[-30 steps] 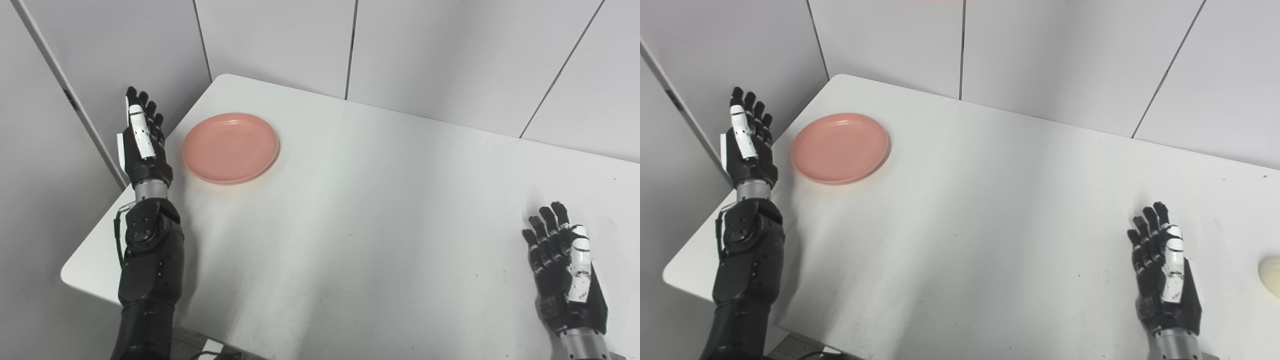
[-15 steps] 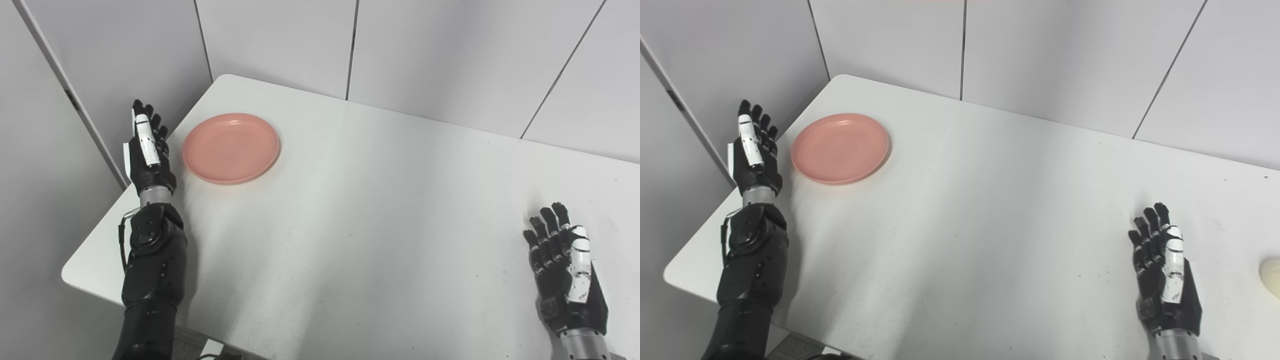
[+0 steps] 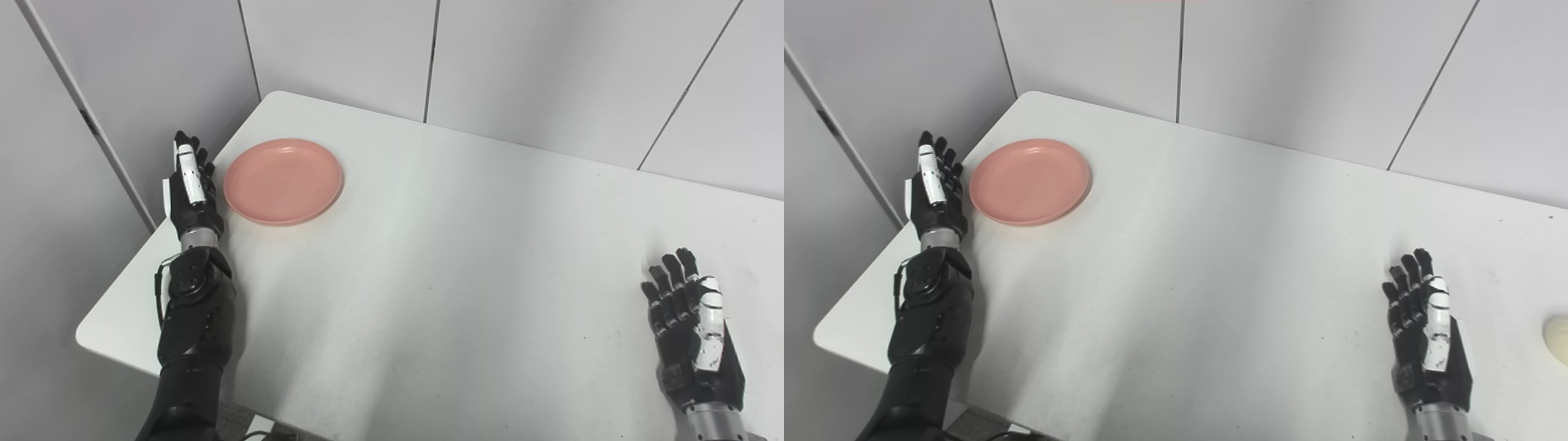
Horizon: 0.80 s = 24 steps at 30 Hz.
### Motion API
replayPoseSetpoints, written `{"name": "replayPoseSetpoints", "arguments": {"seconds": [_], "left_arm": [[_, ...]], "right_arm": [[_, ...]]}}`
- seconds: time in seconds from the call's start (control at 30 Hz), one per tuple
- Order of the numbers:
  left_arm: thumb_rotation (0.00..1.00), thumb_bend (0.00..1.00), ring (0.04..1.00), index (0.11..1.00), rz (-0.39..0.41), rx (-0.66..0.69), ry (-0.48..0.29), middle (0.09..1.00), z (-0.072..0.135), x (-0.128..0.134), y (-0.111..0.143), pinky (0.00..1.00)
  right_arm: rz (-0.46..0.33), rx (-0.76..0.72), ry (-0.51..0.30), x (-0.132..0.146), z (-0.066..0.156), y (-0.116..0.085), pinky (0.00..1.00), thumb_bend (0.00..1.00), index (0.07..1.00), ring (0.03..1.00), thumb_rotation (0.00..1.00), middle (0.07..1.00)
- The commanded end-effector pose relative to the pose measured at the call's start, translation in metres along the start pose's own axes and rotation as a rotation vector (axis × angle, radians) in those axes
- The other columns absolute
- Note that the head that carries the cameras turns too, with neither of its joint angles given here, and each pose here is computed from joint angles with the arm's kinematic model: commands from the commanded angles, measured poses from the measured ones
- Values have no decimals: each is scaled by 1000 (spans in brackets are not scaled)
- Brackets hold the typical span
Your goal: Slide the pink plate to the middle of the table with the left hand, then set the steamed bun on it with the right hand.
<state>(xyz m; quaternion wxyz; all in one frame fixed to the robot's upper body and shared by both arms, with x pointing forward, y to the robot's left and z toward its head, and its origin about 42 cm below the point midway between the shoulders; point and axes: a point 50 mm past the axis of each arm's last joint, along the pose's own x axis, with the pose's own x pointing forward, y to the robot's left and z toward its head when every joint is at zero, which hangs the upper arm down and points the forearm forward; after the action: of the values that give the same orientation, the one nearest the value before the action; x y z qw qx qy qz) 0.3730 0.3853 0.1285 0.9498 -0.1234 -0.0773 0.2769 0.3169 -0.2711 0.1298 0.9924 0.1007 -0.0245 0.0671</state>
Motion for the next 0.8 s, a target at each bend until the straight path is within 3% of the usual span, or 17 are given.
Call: {"name": "replayPoseSetpoints", "arguments": {"seconds": [0.0, 0.6, 0.77], "left_arm": [[1000, 415, 975, 988, -48, 8, 8, 973, 0, 6, -9, 1000], [1000, 393, 969, 972, -211, 32, 146, 958, -34, -5, -54, 996], [1000, 410, 951, 958, -274, 93, 179, 947, -42, -12, -65, 965]], "right_arm": [[-16, 11, 38, -5, -6, -2, 1000, 85, 1000, 1000, 1000, 1000], [-9, 10, 30, -5, -7, 3, 1000, 84, 1000, 1000, 1000, 1000], [-12, 8, 37, -6, -11, 4, 1000, 90, 1000, 1000, 1000, 1000]]}}
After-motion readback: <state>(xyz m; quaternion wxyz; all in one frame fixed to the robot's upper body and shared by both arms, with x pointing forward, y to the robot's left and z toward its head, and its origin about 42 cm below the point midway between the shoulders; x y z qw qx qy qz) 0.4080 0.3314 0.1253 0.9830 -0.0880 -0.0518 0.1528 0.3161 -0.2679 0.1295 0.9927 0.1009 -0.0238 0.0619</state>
